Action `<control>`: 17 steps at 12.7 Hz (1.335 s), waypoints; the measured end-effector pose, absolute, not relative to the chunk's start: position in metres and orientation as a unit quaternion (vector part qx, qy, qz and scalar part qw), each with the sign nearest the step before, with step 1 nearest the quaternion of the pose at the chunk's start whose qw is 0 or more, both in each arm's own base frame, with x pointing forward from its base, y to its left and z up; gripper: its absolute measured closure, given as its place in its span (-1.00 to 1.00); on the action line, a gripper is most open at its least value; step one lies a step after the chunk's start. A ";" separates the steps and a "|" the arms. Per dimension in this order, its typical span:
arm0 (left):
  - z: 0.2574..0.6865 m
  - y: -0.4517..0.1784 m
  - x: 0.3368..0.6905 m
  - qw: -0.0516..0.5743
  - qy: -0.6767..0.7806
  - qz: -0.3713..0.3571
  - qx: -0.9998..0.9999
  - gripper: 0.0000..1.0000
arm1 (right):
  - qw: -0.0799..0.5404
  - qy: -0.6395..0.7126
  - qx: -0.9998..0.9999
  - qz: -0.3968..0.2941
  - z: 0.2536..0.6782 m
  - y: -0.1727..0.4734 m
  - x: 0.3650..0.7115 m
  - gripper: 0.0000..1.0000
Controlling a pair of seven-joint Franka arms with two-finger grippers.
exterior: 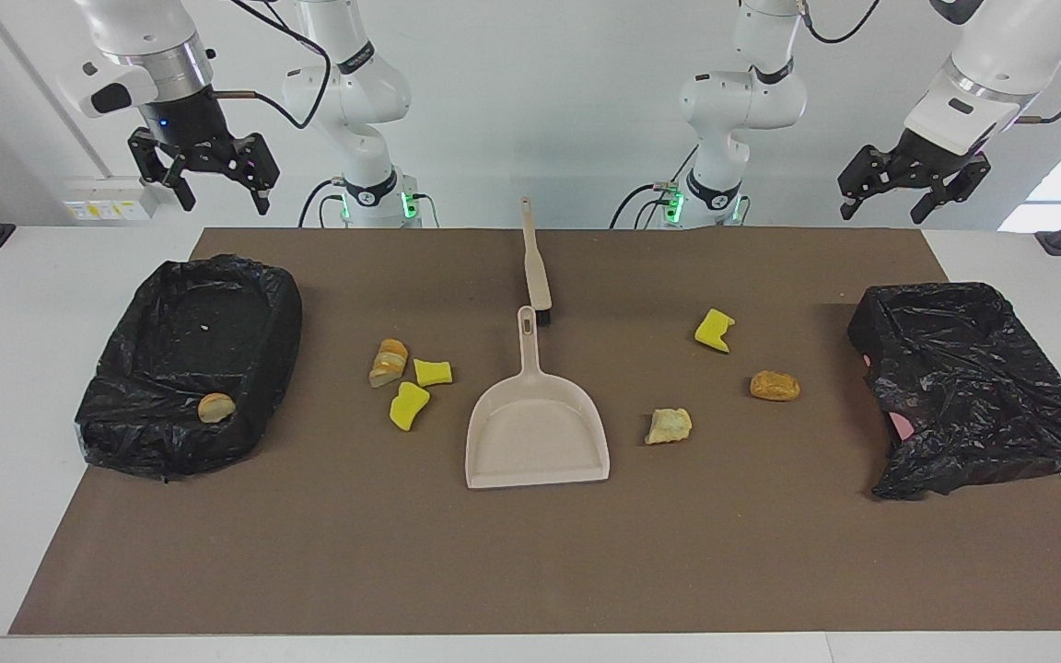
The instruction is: Sweep and dump trash in bin
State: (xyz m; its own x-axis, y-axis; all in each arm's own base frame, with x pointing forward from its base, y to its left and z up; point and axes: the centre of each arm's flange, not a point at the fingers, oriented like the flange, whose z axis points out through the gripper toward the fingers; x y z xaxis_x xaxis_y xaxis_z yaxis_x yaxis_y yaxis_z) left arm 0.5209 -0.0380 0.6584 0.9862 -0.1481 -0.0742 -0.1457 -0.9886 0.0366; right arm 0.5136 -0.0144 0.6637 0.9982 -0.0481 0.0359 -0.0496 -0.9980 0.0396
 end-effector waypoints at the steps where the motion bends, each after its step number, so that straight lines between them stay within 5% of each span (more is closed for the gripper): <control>1: 0.656 -0.045 0.519 0.022 -0.080 -0.041 0.996 -1.00 | 0.020 -0.024 0.999 0.015 0.661 -0.014 0.514 -1.00; 7: 0.601 -0.169 0.488 0.025 -0.191 -0.074 0.978 -1.00 | 0.017 -0.004 1.000 0.022 0.619 0.041 0.542 -1.00; 17: 0.458 -0.304 0.354 0.034 -0.192 -0.109 0.975 -1.00 | -0.042 -0.044 0.998 0.009 0.457 0.189 0.616 -1.00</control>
